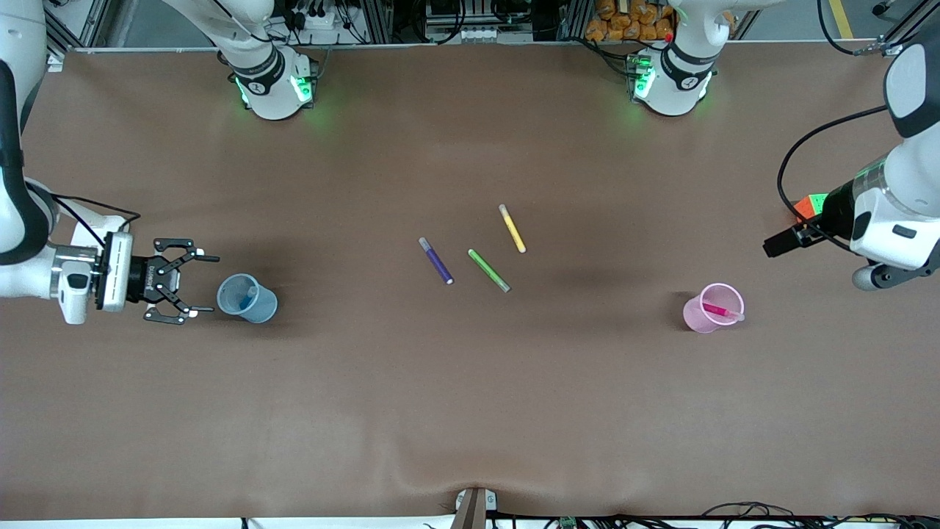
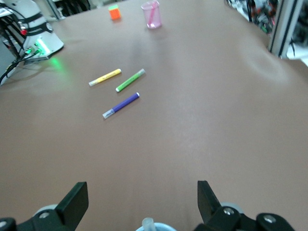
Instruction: Place pink and blue markers in matching cups
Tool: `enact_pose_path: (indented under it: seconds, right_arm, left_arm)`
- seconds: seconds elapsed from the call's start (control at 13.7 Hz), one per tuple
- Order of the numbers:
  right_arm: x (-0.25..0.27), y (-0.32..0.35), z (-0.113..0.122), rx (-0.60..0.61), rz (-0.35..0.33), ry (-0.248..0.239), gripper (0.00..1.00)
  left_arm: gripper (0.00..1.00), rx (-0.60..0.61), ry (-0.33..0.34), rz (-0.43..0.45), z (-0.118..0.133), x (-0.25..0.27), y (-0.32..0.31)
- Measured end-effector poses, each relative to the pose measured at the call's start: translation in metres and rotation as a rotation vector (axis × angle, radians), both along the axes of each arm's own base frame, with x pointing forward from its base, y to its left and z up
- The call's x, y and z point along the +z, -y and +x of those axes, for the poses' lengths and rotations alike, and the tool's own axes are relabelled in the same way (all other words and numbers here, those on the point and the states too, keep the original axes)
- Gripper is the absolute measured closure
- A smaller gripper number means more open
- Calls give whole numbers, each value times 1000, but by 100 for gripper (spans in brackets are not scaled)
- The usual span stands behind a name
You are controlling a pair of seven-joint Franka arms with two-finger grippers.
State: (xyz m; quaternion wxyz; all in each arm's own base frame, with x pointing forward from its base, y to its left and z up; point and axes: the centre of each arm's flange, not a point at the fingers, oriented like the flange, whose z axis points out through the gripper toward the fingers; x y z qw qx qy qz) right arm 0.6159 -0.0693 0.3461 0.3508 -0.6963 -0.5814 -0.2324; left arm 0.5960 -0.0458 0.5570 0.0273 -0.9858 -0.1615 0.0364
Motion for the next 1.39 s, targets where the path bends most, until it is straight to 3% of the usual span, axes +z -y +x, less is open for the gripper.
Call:
enact_pose_path:
  seconds: [0.29, 0.66, 0.88, 1.09, 1.24, 1.39]
  right_arm:
    - [47, -29, -1, -85, -169, -108, 0]
    - [103, -43, -14, -240, -377, -211, 0]
    - [126, -45, -19, -337, -445, -242, 0]
    - [164, -61, -30, -492, -569, -268, 0]
    - [192, -77, -41, -602, -665, -262, 0]
    - [212, -82, -50, -707, -701, -271, 0]
  left_arm:
    - [0, -174, 6, -11, -11, 21, -15]
    - [0, -205, -15, -9, -31, 48, -19]
    - [0, -213, 1, -5, -42, 65, -15]
    - [0, -218, 13, -5, -47, 73, -12]
    - [0, -220, 20, -16, -52, 77, -10]
    - [0, -225, 23, -17, -59, 81, -7]
